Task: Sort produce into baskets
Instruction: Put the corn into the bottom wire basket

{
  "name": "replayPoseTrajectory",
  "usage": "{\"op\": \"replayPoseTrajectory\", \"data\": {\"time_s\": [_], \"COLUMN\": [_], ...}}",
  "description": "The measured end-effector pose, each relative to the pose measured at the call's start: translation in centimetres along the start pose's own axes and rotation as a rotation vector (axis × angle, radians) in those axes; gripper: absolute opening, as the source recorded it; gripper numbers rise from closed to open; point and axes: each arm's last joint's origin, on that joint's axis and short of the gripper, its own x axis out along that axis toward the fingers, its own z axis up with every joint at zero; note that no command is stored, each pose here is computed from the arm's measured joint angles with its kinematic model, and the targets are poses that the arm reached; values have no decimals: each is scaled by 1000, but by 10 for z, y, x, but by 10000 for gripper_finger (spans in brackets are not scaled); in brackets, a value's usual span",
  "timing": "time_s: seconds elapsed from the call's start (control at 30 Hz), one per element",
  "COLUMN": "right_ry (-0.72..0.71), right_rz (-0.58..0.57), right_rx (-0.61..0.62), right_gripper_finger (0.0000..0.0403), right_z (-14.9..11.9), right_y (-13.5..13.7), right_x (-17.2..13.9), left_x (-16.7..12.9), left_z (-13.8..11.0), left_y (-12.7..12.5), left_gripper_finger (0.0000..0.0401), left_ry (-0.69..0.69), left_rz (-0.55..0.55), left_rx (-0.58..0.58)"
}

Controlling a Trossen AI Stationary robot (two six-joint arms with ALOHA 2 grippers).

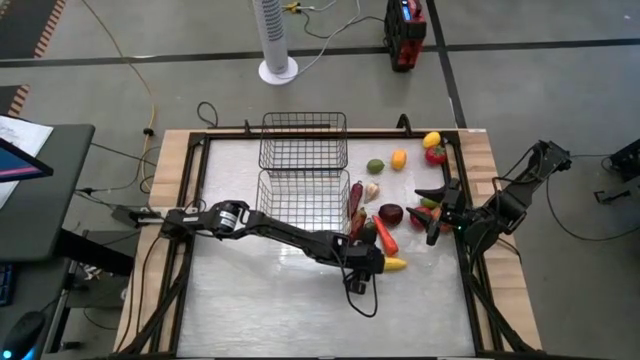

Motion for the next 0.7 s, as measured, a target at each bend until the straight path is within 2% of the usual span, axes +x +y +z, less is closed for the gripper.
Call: {"op": "replayPoseTrajectory", "data": {"time_s": [0.1,0.23,0.4,0.63,0.7], "right_ry": [-3,-9,-41,-142,-167], "right_rz": [3,24,64,-6,-20], "right_rx": [10,24,12,-13,-15], "right_gripper_finger": [299,299,299,299,299], "right_z": [1,2,6,8,8], "right_y": [1,3,8,9,9], "right_x": [0,-2,-6,-15,-18], "left_x": [-3,-13,-41,-92,-106], "left_z": [0,4,16,27,25], "left_y": [6,17,38,66,74], "left_gripper_finger": [125,117,123,125,125], "left_ry": [-5,15,-10,-12,30], "left_rz": [-73,-128,-109,-71,-47], "left_rx": [-11,-17,-7,17,18]}}
